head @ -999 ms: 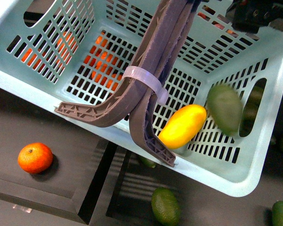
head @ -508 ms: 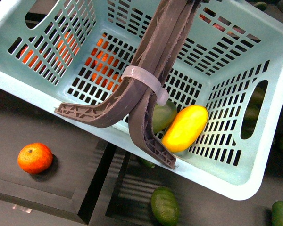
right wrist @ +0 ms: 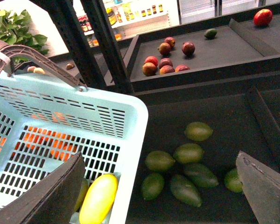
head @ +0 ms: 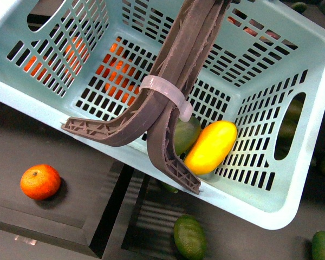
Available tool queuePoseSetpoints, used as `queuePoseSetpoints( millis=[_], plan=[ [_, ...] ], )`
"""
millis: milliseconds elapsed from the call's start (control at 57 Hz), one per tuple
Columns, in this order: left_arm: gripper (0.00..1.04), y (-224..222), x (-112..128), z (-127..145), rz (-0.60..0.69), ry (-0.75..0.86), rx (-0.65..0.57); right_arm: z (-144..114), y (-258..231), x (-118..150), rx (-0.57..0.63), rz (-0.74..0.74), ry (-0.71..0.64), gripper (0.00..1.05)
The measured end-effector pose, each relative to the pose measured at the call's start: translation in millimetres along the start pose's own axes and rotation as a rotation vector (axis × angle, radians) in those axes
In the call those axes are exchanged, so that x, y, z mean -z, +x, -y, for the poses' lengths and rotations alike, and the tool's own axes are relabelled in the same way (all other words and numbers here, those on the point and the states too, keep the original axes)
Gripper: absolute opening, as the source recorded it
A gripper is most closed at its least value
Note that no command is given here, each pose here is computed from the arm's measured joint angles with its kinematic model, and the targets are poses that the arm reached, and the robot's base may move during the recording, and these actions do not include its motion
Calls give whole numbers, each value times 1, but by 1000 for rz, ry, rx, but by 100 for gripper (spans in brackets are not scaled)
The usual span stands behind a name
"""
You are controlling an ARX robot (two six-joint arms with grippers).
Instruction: Pick mango and avocado into basket
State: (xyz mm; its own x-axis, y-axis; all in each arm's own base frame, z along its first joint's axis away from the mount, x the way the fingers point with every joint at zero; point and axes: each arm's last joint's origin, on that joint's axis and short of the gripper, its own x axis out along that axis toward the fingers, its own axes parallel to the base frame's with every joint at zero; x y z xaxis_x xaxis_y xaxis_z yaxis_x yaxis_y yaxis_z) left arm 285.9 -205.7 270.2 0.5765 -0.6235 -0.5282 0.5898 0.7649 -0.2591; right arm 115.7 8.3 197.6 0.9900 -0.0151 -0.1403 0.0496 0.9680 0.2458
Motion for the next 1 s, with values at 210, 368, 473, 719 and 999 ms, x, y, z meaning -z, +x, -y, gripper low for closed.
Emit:
queuePoseSetpoints(
  millis=[210, 368, 473, 719, 999],
  plan=[
    [9, 0, 0, 0, 0, 0, 0, 10, -2, 5, -33, 135, -188, 65],
    [9, 0, 0, 0, 0, 0, 0, 11, -3, 12, -35, 135, -231, 39],
    [9, 0, 0, 0, 0, 0, 0, 12, -4, 15, -33, 137, -240, 20],
    [9, 0, 0, 0, 0, -2, -1, 15, -14, 23, -34, 138, -248, 2],
    [9, 0, 0, 0, 0, -1, 0, 17, -13, 32, -34, 137, -248, 2]
  ],
)
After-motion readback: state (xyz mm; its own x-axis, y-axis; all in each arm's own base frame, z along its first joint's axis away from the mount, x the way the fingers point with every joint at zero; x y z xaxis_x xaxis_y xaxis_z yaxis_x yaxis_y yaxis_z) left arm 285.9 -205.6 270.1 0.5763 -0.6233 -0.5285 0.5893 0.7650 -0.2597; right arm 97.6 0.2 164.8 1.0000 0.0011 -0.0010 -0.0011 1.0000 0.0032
